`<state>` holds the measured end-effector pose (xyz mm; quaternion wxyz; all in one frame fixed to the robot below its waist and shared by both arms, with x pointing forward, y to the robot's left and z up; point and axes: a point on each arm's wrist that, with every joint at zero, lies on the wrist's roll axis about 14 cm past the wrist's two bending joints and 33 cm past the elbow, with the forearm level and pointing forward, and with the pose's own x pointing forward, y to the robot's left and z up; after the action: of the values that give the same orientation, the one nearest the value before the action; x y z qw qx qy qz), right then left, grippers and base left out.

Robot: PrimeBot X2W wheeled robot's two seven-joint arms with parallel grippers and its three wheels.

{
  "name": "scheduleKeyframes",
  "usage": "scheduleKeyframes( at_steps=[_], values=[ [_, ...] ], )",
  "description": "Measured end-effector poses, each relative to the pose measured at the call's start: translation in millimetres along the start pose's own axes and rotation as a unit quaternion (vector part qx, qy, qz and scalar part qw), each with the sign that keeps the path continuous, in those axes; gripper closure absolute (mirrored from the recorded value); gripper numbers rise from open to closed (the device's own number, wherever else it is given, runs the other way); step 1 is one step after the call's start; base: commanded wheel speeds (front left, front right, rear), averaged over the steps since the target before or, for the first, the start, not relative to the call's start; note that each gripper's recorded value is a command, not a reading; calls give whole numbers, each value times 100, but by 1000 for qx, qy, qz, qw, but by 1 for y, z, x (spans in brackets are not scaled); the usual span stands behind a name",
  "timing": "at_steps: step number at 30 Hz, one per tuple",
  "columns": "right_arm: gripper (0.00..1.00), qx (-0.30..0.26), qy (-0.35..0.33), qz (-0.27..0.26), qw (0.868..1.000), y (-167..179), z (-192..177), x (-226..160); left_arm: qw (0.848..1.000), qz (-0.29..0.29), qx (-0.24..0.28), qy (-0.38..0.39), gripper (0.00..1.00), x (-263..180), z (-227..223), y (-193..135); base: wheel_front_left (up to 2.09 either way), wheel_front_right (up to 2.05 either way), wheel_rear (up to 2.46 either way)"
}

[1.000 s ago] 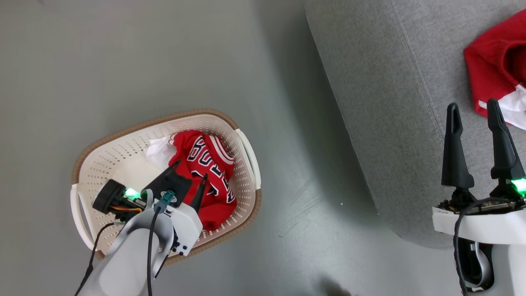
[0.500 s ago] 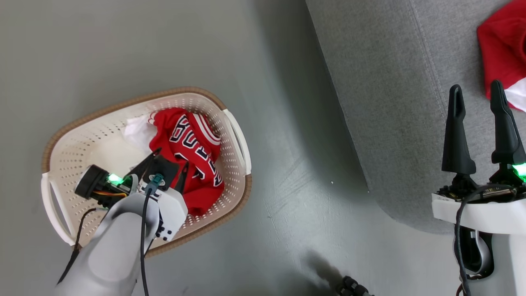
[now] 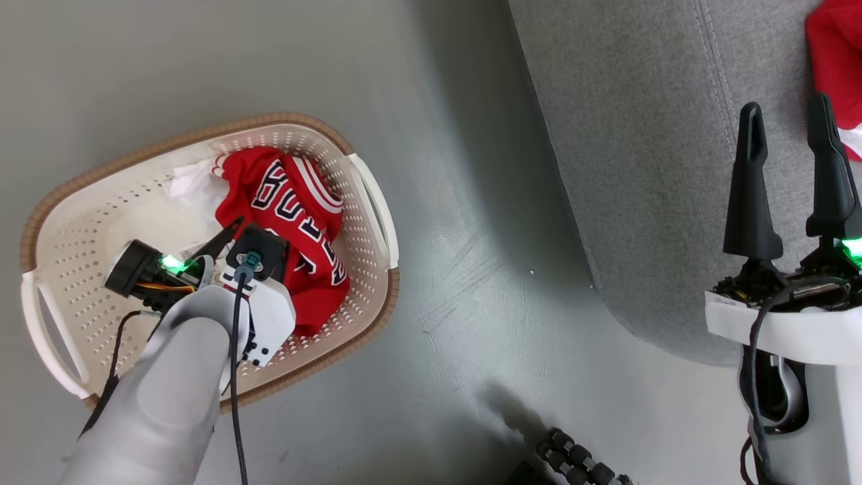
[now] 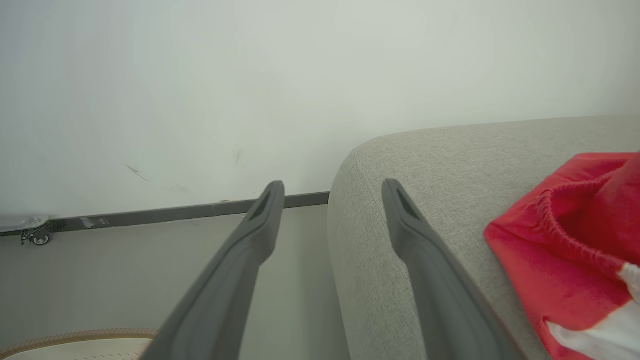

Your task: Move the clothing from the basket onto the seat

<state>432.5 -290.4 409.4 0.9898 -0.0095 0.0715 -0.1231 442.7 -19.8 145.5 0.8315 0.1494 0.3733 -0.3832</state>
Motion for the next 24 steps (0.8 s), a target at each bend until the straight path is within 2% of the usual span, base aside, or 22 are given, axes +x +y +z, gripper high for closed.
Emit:
scheduleKeyframes(
  at_steps=[24],
  values=[
    [0, -11, 9, 7, 1000, 4, -14, 17, 998, 7, 9, 65, 0, 33, -36, 4, 0, 0, 0]
  ],
)
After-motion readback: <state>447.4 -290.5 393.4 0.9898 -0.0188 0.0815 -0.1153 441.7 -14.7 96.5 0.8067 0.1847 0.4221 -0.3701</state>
